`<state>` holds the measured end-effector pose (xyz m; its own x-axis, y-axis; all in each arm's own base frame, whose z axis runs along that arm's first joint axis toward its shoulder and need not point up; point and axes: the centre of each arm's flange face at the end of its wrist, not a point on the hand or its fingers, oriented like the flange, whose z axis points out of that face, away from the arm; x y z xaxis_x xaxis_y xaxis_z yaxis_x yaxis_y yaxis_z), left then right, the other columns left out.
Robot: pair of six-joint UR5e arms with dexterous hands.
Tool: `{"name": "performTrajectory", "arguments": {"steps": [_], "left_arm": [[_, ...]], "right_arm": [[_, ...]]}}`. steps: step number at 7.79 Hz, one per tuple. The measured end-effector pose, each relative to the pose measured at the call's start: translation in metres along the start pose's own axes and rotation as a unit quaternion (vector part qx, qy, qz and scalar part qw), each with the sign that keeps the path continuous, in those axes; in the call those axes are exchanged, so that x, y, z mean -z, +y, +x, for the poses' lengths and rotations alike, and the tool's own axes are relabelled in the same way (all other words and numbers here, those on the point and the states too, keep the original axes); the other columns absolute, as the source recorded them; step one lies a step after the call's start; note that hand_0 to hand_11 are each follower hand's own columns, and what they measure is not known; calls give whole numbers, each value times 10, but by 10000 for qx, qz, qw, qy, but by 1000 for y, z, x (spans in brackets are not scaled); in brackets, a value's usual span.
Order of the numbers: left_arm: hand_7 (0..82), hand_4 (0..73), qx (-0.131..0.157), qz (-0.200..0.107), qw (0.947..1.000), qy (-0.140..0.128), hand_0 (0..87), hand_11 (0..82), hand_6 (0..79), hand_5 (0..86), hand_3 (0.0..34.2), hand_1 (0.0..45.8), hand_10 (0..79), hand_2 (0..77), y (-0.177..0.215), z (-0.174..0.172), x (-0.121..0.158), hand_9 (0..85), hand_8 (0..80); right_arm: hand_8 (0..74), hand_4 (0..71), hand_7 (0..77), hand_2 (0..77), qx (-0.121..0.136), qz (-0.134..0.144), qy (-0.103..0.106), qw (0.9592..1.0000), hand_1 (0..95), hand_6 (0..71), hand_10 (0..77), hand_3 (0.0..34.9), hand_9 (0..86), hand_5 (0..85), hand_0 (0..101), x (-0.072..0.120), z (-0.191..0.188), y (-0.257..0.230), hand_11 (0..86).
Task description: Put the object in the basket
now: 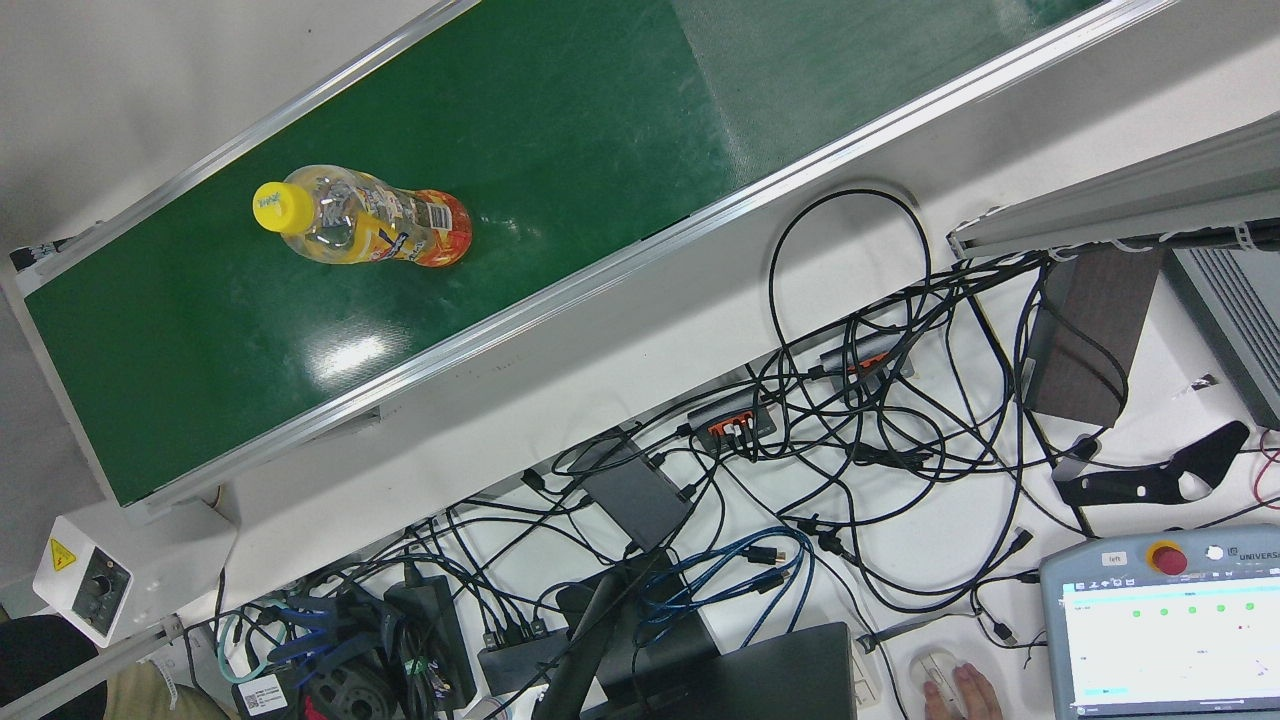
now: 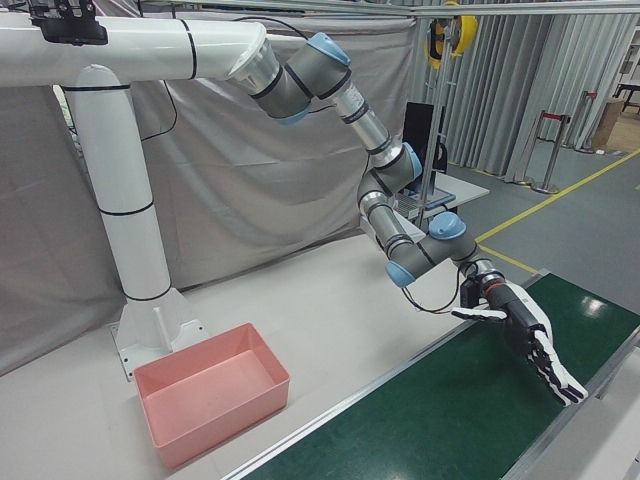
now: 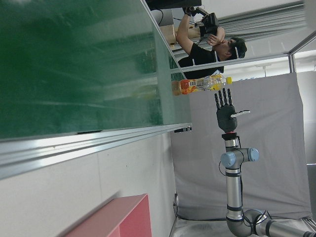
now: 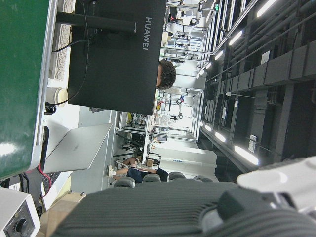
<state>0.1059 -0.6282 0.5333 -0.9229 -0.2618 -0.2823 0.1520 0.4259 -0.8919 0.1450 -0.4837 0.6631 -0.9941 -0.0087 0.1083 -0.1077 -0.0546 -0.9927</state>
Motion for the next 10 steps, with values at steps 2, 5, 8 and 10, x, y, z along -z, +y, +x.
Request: {"name": "performTrajectory", "arguments": {"steps": [2,5,8,10], "left_arm": [[5,109,3,1,10000,0,558,38,0,82,0,27,16,0,0,0,0,11,0],[5,109,1,8,10000,-10,558,38,0,82,0,22,16,0,-1,-1,0,11,0],[5,109,10,5,10000,-38,558,38,0,82,0,22,16,0,0,-5,0,11,0],[5,93,28,-7,10000,-46,588,60,0,16,0,44,27,0,1,-7,-1,5,0]], "right_arm": [[0,0,5,5,0,0,0,10000,0,0,0,0,0,0,3,0,0,0,0],[0,0,5,5,-4,-3,0,10000,0,0,0,0,0,0,3,0,0,0,0],[0,0,5,5,-7,-13,-1,10000,0,0,0,0,0,0,3,0,0,2,0],[0,0,5,5,-4,-13,-1,10000,0,0,0,0,0,0,2,0,0,2,0]]}}
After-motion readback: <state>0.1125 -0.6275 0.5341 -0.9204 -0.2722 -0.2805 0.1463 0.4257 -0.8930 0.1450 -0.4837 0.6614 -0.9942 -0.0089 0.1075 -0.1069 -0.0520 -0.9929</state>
